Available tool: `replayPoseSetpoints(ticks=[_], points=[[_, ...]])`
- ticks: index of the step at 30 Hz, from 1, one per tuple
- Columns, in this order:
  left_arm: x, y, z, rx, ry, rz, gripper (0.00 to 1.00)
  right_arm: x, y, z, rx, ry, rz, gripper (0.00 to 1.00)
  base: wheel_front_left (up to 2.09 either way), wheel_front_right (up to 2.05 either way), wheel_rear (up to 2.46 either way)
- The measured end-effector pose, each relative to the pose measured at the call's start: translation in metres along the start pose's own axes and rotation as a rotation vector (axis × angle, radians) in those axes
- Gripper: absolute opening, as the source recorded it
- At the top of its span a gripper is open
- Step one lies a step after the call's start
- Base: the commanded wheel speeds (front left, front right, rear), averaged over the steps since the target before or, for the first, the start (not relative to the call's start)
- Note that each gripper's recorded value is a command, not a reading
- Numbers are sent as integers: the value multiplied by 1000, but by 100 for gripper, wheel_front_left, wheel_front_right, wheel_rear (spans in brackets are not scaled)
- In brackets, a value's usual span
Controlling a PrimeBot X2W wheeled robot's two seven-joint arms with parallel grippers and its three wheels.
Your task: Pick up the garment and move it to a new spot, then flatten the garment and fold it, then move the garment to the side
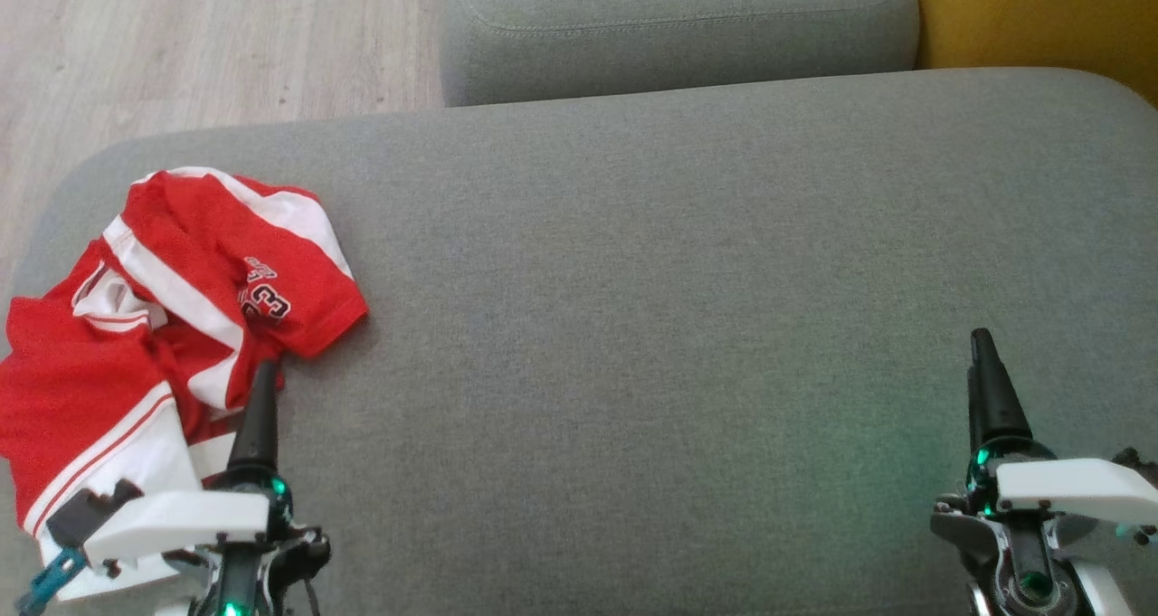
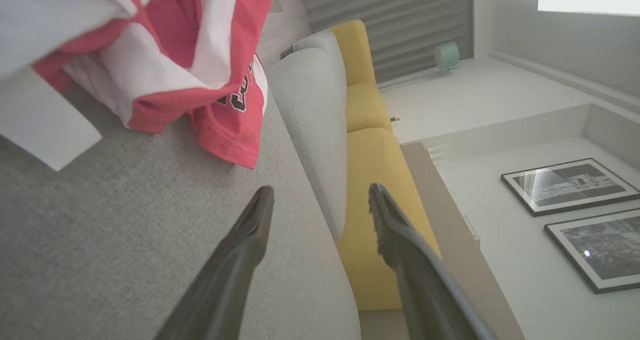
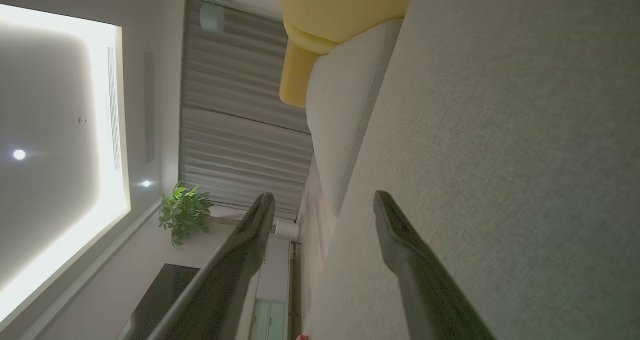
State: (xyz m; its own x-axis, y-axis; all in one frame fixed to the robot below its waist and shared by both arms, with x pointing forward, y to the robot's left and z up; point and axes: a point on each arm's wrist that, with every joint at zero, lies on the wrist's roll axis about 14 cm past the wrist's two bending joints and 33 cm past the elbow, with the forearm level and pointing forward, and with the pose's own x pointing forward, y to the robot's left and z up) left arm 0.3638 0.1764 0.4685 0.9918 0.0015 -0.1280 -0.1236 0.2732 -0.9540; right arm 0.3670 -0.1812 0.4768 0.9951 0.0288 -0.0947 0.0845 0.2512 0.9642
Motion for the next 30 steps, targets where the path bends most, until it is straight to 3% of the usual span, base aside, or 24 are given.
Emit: replayPoseSetpoints(ticks=[19,30], points=[[3,-13,-11,378,10,-2,100,3,12,-6,-376,18,48,100,0,0,0],[1,-13,-15,534,-2,5,100,6,22,-9,-552,9,88,100,0,0,0]])
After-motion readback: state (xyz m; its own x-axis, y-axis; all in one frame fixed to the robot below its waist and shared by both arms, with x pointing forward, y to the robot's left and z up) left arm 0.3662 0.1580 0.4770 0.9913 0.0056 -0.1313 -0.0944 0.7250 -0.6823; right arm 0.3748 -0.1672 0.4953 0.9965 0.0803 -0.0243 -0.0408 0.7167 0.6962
